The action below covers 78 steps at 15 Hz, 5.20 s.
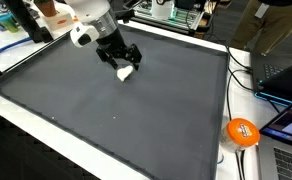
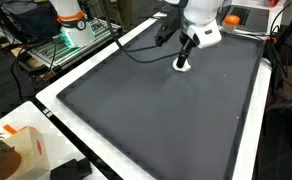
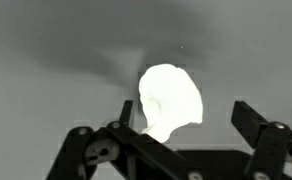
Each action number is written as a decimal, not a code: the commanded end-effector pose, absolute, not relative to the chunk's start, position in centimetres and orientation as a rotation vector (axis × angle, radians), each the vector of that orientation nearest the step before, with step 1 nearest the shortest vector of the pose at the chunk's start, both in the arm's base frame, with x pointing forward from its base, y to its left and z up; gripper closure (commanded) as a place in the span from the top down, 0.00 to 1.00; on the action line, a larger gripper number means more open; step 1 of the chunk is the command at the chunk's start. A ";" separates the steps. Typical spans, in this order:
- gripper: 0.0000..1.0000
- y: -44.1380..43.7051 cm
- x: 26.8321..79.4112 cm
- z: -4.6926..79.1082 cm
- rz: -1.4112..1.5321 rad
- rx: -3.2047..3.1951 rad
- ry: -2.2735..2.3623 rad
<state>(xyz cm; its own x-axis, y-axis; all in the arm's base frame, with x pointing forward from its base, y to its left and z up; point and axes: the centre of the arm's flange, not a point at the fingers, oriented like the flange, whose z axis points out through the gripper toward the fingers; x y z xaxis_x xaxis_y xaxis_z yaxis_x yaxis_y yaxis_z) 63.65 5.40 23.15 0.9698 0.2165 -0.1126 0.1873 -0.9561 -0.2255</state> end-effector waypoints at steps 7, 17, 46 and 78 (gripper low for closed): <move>1.00 5.8 60.6 27.6 0.107 -3.001 -0.148; 1.00 11.4 66.5 34.9 0.446 -3.228 0.230; 1.00 11.2 76.7 24.2 0.925 -2.951 0.003; 1.00 13.8 71.9 18.2 1.079 -3.090 0.091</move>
